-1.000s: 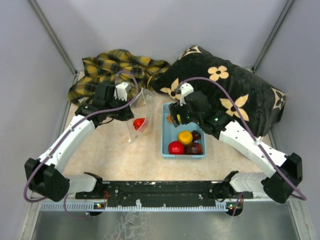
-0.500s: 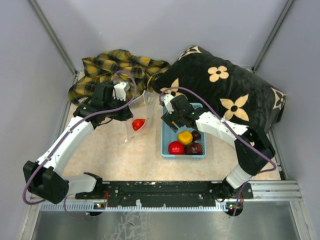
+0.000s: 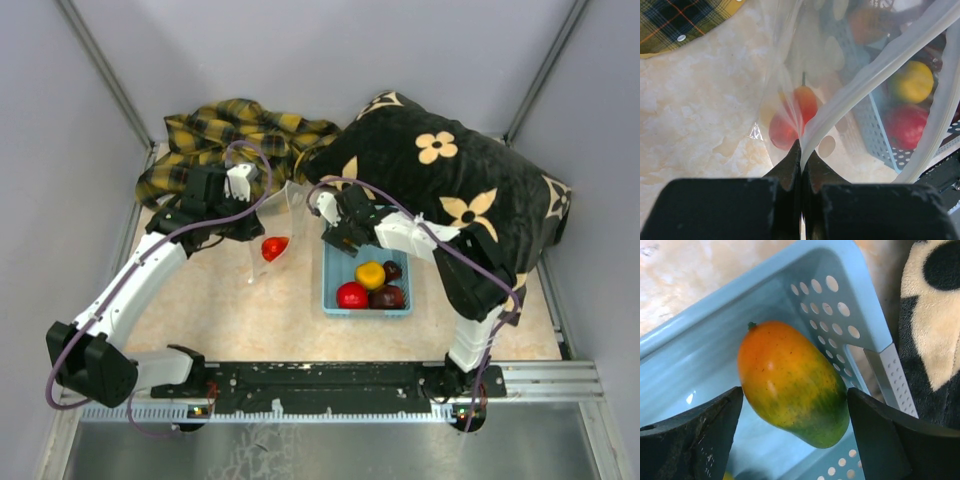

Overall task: Place the food in the zip-top bag and seal the zipper
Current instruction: Pick up the fake fruit from the bin.

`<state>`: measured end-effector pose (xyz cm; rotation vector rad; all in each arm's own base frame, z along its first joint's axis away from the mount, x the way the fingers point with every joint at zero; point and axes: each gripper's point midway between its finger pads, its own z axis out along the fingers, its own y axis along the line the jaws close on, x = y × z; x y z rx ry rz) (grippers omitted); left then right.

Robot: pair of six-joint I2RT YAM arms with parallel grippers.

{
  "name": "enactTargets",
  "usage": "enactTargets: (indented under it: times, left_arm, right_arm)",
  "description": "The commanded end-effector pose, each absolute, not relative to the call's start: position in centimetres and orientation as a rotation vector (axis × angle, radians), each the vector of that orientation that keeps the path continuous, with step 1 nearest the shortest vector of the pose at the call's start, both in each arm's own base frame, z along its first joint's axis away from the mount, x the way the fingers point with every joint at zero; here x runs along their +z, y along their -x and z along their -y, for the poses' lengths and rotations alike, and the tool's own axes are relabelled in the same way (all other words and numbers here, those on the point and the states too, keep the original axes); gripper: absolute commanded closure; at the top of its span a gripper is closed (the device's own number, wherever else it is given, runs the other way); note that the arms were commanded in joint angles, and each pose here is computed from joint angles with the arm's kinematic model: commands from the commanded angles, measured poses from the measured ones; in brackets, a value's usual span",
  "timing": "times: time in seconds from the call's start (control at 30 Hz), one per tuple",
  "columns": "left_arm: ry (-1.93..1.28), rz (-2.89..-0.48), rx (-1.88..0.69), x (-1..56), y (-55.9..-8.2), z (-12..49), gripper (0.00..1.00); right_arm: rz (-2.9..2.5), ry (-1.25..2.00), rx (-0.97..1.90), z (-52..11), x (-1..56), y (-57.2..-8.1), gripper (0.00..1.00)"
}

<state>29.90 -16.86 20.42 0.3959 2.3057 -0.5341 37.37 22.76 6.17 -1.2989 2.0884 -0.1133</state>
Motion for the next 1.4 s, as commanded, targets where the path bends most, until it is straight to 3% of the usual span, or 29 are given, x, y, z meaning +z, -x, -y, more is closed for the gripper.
enactTargets:
  times: [0.0,0.27,0.6,0.83,1.07,1.37]
  left_arm:
    - [-0.387,-2.274,-0.535,20.9,-30.2,16.8,1.00]
    - [-0.382,-2.278,-0.535,20.8,-30.3,16.7,1.00]
    - [-0.385,-2.277,-0.539,20.8,-30.2,16.7,1.00]
    - [-0.391,-2.272,-0.554,21.0,-30.1,16.9,1.00]
    - [-0.404,-2.255,-0.581,21.5,-29.9,17.2,1.00]
    - [-0.440,-2.253,-0.657,21.5,-29.3,18.1,1.00]
  right_arm:
    - [-2.042,1.300,-0.130,-23.1,6.8,-40.3,0.14]
    - [-2.128,1.339,-0.068,-23.0,3.4,-39.9,0.15]
    - [-2.134,1.313,0.074,-24.8,4.1,-39.8,0.17]
    - [-2.190,1.262,0.066,-24.3,3.8,-39.5,0.33]
    - [-2.113,1.124,0.201,-24.9,9.1,-37.6,0.49]
    - [-1.984,0.936,0.282,-24.1,15.4,-35.5,0.59]
